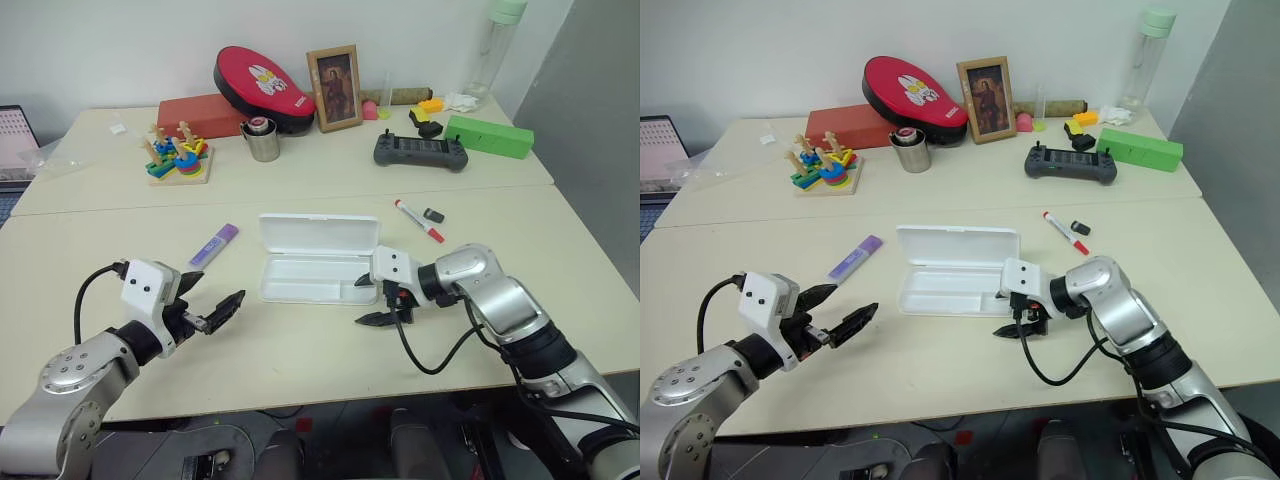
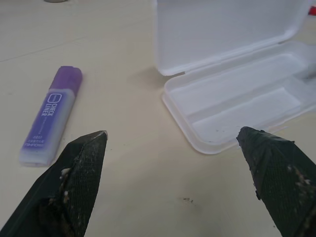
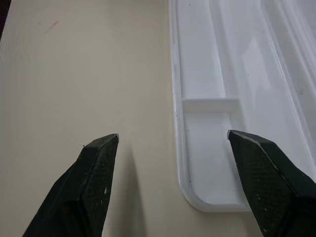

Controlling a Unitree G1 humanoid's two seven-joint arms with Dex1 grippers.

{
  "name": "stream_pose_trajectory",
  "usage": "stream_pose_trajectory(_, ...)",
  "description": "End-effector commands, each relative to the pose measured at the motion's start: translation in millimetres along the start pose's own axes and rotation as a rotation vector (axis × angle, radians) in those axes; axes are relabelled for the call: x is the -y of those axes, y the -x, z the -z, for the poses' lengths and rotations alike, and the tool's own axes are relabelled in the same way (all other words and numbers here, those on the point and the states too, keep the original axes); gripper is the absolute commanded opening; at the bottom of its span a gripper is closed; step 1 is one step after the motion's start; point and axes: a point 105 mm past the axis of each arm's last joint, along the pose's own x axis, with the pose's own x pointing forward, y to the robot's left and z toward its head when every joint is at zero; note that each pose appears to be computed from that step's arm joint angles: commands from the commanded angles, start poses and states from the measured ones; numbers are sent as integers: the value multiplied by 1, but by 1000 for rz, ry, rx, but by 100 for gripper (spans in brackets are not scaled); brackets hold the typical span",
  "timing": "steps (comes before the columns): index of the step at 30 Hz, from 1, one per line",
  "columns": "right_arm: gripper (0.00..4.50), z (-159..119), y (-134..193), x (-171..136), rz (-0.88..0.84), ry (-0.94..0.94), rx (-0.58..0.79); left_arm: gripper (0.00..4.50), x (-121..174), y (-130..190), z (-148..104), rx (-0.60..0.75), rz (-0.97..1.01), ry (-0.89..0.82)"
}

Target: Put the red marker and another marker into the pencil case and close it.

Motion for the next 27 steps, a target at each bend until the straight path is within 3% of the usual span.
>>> stream_pose_trajectory(1, 363, -20, 23, 8, 44, 38, 46, 450, 20, 9, -26, 14, 147, -100)
stream_pose_trajectory(8, 363, -15, 41, 20, 121, 18, 16, 450, 46, 10, -47, -15, 344, -238)
stream_pose_trajectory(11, 363, -8, 57, 39, 230, -5, -15, 450, 58, 1, -66, -1, 401, -357)
stream_pose_trajectory(17, 363, 7, 78, 80, 446, -50, -60, 450, 60, -11, -79, 7, 396, -450)
stream_pose_trajectory(27, 363, 30, 87, 119, 676, -149, -71, 450, 60, -10, -81, 14, 402, -439)
